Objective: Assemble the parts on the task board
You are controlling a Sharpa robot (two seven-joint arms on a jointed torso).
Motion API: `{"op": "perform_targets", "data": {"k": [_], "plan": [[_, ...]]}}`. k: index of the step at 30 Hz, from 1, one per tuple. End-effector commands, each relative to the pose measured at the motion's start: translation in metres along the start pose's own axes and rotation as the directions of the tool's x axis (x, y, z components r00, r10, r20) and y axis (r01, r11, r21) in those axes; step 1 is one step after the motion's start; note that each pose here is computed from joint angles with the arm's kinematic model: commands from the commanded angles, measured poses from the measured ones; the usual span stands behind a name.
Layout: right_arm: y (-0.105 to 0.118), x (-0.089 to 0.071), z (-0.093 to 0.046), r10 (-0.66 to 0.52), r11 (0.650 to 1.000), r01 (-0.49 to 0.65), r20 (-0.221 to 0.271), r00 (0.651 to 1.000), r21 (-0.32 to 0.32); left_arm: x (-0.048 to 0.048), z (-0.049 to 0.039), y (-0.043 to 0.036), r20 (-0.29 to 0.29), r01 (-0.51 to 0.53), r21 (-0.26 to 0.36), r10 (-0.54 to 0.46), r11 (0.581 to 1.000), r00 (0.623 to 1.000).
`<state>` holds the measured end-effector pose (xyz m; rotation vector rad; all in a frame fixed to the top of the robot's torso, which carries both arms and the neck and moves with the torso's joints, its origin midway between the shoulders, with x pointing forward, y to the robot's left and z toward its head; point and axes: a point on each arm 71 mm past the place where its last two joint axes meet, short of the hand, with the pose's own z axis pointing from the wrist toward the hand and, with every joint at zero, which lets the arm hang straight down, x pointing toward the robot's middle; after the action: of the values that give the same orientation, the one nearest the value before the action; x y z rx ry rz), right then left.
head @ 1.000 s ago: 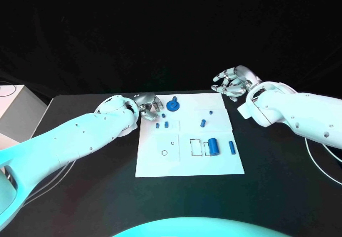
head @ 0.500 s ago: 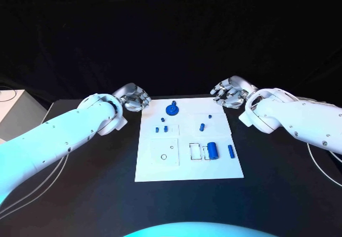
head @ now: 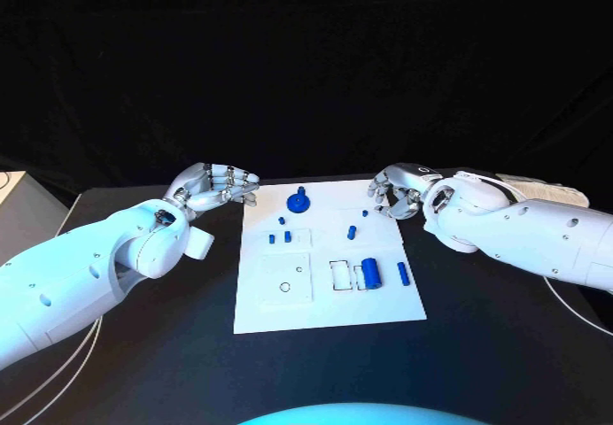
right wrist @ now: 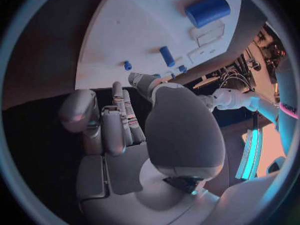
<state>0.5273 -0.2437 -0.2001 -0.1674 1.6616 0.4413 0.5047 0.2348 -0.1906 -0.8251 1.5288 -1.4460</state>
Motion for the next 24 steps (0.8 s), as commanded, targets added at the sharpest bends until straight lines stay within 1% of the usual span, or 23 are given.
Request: {"op": "perform_targets", "data": {"k": [1,3,5,9,17,24], "plan": [[0.003,0.004,0.002,-0.152,0.988,0.152,-0.012,0.988,0.001,0.007,-0.006,-0.0066,-0.045,0.153,0.077,-0.15,0.985,0.988],[0.006,0.007,0.004,-0.173,0.985,0.173,-0.012,0.985,0.004,0.0082,-0.0104,-0.0097,-0.052,0.178,0.094,-0.173,0.98,0.983],[0.008,0.009,0.006,-0.187,0.982,0.187,-0.011,0.982,0.007,0.009,-0.0135,-0.0108,-0.054,0.191,0.102,-0.186,0.976,0.981],[0.01,0.012,0.01,-0.203,0.979,0.203,-0.009,0.979,0.014,0.0095,-0.017,-0.0124,-0.054,0.205,0.111,-0.2,0.973,0.978],[0.019,0.018,0.015,-0.209,0.978,0.209,-0.018,0.978,0.002,0.0098,-0.019,-0.0141,-0.049,0.211,0.117,-0.206,0.97,0.977],[0.024,0.027,0.017,-0.201,0.98,0.201,-0.056,0.978,-0.014,0.0093,-0.0193,-0.014,-0.041,0.209,0.113,-0.205,0.971,0.978]]}}
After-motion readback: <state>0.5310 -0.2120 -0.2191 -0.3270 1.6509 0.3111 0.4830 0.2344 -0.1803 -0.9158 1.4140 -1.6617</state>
